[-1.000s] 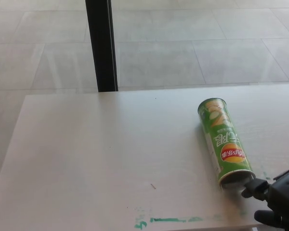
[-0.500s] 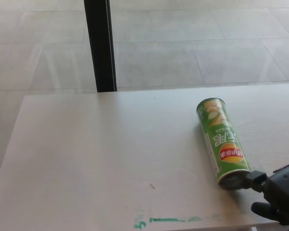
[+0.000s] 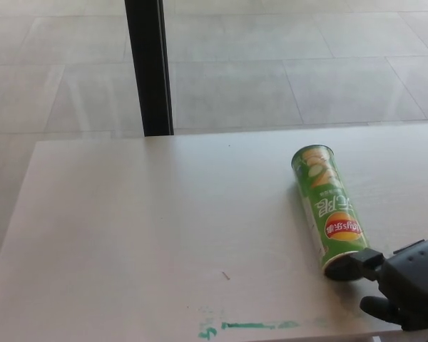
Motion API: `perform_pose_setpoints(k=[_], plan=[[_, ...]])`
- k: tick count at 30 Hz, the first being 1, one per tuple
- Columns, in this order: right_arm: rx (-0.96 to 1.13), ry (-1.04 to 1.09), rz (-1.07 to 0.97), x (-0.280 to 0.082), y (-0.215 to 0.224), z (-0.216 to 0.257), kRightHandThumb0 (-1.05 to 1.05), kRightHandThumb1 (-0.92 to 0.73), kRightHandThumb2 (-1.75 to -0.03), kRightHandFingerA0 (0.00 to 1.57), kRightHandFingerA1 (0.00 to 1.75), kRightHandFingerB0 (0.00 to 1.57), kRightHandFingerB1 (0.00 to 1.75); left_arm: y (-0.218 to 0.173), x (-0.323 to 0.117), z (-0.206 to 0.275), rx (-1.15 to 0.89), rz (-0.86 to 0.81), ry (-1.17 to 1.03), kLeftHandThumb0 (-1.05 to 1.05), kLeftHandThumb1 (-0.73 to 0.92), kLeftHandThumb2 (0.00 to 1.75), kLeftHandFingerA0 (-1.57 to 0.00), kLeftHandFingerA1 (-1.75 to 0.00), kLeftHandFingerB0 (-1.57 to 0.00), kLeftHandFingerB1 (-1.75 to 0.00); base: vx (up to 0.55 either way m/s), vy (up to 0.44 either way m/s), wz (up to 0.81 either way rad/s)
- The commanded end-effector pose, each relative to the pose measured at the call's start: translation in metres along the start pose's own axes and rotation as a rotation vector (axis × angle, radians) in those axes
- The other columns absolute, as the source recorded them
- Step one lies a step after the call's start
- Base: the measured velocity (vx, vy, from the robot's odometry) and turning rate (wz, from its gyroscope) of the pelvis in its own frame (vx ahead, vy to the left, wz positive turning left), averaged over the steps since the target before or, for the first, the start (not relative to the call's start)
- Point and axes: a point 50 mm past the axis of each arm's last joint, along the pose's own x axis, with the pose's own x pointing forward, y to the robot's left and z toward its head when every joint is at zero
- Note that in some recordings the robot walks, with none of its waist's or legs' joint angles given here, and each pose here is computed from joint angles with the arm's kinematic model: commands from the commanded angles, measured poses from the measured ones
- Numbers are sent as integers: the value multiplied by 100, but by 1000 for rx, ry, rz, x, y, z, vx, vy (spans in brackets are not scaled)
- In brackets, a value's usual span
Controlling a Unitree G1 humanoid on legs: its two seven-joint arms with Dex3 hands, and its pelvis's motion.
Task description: Use the right hand as a fist to push the chips tray inside its container kept in the middle of the desk
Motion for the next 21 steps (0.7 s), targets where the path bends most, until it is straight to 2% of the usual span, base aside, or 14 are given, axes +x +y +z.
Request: perform_pose_setpoints(k=[1,2,3,4,6,7,8,9,10,11,12,18,19,21], plan=[[-14,10,74,-9,-7,-4,-70,-90,-74,85,160,43,47,4,-1,0,-56,11,-10,-105,83,101,-67,-137,-35,-109,0,0,0],[-15,-7,103,-12,-15,-3,-69,-92,-70,86,154,48,46,4,-1,1,-20,4,-13,-105,82,105,-58,-142,-27,-115,0,0,0],[-27,-17,121,-14,-19,-3,-71,-91,-73,88,154,51,49,4,-1,1,-14,9,-7,-83,61,141,-92,-127,0,-74,0,0,0],[-41,-30,128,-15,-22,-2,-70,-92,-73,90,149,55,52,4,-1,1,-8,9,-6,-84,65,144,-86,-124,0,-73,0,0,0],[-46,-55,186,-21,-32,2,-71,-92,-74,85,146,56,53,4,-1,1,2,-2,-13,-84,66,144,-93,-127,0,-73,0,0,0],[-23,-76,227,-24,-37,5,-73,-92,-74,87,140,56,52,4,-1,1,-3,-1,-9,-82,62,141,-83,-121,0,-72,0,0,0],[-20,-79,232,-25,-37,5,-73,-92,-74,87,140,56,52,4,-1,1,-4,0,-9,-82,62,141,-83,-121,0,-72,0,0,0],[45,-97,299,-30,-44,10,-67,-91,-69,80,139,55,50,4,-1,1,-16,4,-11,-82,60,140,-86,-124,0,-73,0,0,0],[96,-118,344,-35,-50,16,-66,-88,-66,83,134,60,49,4,-1,0,-18,6,-11,-82,58,139,-81,-122,0,-73,0,0,0],[132,-146,369,-40,-55,21,-64,-86,-68,83,135,62,51,4,-1,0,-13,10,-4,-85,62,142,-92,-128,0,-74,0,0,0],[142,-162,369,-42,-57,23,-67,-87,-68,85,137,62,52,5,-1,0,-22,13,-5,-90,64,144,-97,-134,0,-76,0,0,0],[289,-286,361,-61,-84,35,-66,-86,-66,87,135,61,55,5,-1,1,-27,13,-4,-83,59,139,-89,-126,0,-74,0,0,0],[302,-269,303,-68,-112,25,-60,-71,-112,86,112,48,62,6,-1,0,-29,14,-11,-93,58,142,-111,-142,0,-78,0,0,0],[305,-270,302,-69,-115,25,-60,-71,-112,86,112,48,62,6,-2,-1,-29,16,-8,-93,58,142,-111,-142,0,-78,0,0,0]])
